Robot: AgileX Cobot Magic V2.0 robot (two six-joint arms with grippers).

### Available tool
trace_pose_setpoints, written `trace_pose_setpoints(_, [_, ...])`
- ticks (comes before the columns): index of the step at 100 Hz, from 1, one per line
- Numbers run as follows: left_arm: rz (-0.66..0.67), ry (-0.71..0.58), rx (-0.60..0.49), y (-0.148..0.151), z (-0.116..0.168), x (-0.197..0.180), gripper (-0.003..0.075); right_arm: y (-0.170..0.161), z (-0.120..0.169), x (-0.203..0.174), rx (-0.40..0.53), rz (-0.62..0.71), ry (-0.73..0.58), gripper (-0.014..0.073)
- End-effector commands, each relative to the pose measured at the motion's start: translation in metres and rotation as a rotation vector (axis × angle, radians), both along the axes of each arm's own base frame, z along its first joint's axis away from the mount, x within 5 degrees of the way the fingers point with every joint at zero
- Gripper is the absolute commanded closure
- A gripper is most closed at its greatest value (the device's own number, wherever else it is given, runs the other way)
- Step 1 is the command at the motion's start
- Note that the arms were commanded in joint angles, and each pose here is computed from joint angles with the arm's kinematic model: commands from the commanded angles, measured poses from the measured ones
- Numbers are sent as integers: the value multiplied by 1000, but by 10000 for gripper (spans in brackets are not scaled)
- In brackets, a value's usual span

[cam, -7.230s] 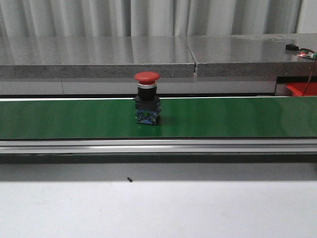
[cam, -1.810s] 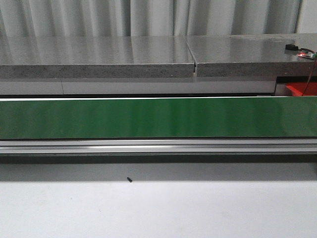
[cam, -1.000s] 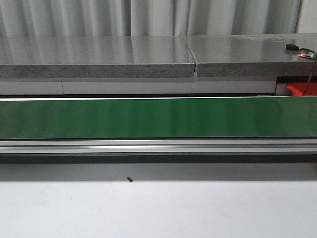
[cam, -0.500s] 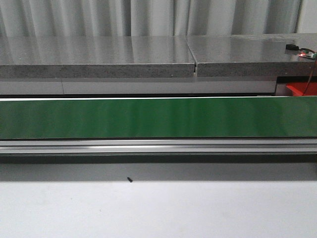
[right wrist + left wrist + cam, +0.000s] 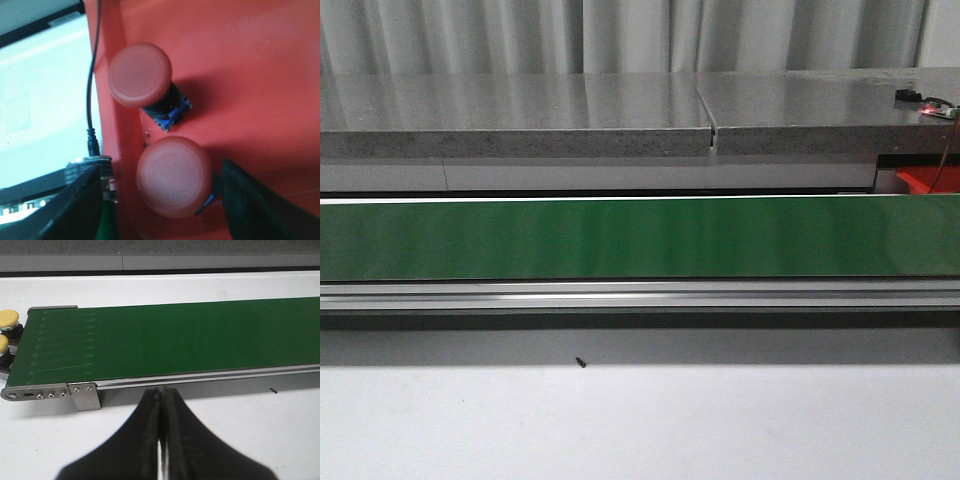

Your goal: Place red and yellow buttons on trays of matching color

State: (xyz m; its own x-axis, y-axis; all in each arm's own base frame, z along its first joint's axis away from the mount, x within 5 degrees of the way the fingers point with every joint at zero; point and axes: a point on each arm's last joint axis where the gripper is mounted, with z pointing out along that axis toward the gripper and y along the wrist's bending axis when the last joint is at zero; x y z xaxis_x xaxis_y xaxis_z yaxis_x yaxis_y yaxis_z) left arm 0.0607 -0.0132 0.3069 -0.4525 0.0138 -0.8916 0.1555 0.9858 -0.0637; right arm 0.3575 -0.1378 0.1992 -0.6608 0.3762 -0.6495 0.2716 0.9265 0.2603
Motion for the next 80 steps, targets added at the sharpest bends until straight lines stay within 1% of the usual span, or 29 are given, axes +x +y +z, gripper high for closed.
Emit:
trace_pose_setpoints(1, [1,-84,-26,-1,14,3,739,0,37,-6,-60,-5,-101,87])
trace_pose_setpoints(16, [1,-84,-26,-1,14,3,739,6,48,-22,-112,-11,-129,91])
trace_pose_setpoints(20, [1,-84,-26,-1,14,3,739,8,51,-27,-129,-24,-139,109])
trace_pose_setpoints(25, [1,-84,-26,-1,14,3,739,11,53,-34,-150,-40,-151,153])
trace_pose_setpoints(32, [1,-84,-26,-1,14,3,739,17,57,-42,-179,-53,-168,262])
trace_pose_setpoints(47, [1,-84,-26,-1,14,3,739,40,67,-54,-241,-5,-206,588])
trace_pose_setpoints(52, [1,-84,-26,-1,14,3,739,47,72,-56,-255,22,-222,670])
trace_pose_setpoints(56, [1,-84,-26,-1,14,3,739,54,76,-57,-262,45,-236,657])
trace_pose_setpoints(67, [1,-84,-26,-1,14,3,739,69,90,-62,-275,92,-284,657])
trace_pose_setpoints(80, [1,-84,-26,-1,14,3,739,84,106,-73,-254,160,-322,657])
